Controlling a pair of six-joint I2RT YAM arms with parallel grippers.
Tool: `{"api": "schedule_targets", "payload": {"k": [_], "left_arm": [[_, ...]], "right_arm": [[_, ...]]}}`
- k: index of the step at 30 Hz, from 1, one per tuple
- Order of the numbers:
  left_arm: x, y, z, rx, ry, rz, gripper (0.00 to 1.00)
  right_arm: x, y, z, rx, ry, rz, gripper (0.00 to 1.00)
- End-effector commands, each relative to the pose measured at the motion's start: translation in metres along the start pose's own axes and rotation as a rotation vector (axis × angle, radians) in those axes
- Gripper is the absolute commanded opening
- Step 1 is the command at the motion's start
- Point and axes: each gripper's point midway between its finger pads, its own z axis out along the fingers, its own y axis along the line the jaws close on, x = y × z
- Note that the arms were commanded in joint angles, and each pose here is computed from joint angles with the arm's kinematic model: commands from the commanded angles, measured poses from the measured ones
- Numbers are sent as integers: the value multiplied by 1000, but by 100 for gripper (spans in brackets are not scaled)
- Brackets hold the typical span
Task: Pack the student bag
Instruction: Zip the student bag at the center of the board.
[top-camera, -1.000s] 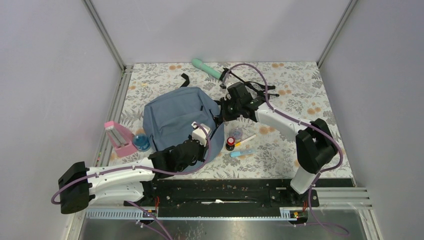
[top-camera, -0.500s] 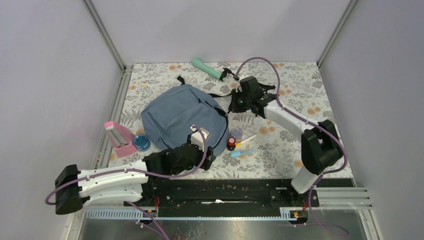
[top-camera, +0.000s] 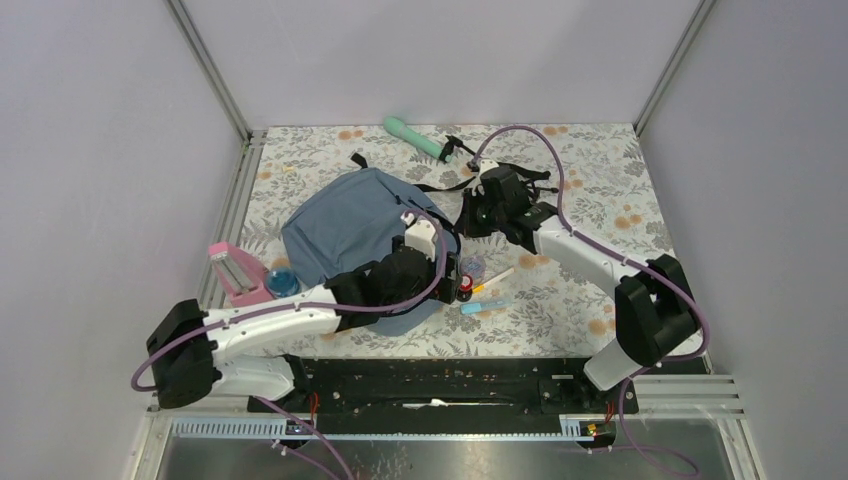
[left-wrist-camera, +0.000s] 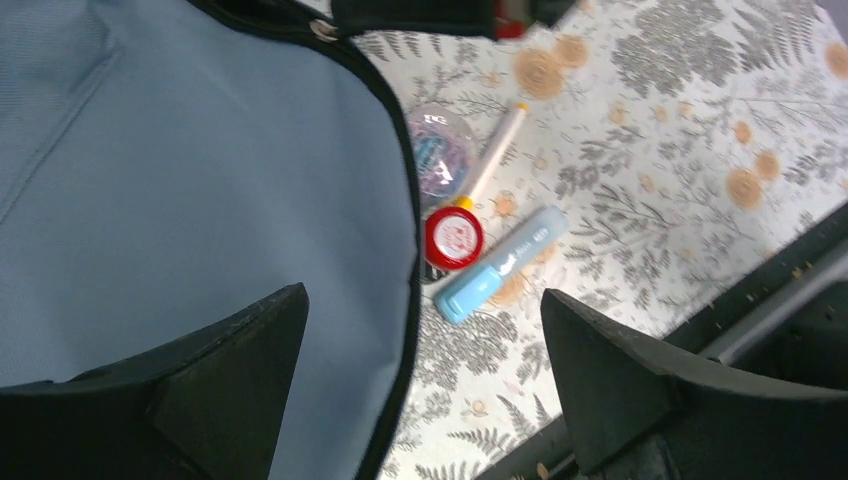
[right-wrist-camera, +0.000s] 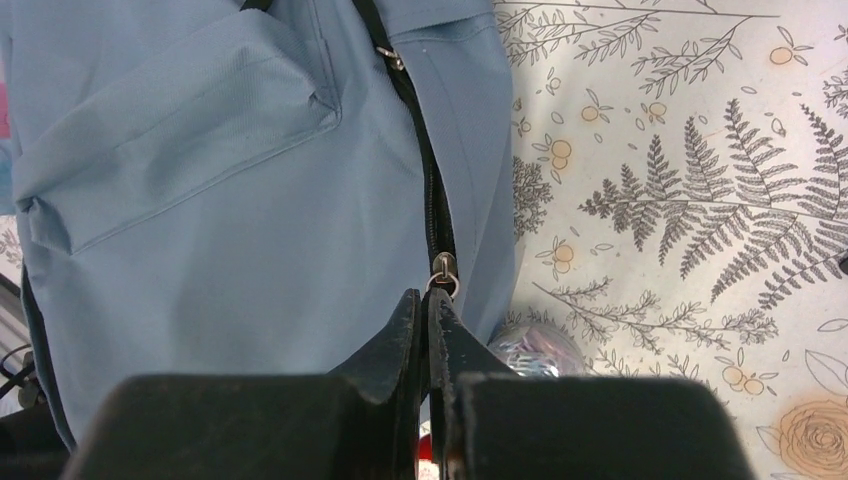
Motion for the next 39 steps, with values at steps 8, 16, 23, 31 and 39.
{"api": "schedule_targets", "payload": {"k": [8, 16, 23, 31, 39], "left_arm": [[-46, -12, 51, -25, -132, 37, 77], [-32, 22, 68, -210, -112, 112, 40], [-14, 28, 46, -170, -109, 99, 0], [27, 28, 6, -31, -20, 110, 0], [63, 31, -16, 65, 51, 145, 0]], "right_arm": [[-11, 28, -28, -90, -80, 11, 0], [-14, 31, -36, -100, -97, 10, 0], [-20, 33, -40, -65, -115, -43, 0], [-27, 34, -23, 19, -103, -133, 0], [-28, 31, 2, 50, -64, -145, 0]]}}
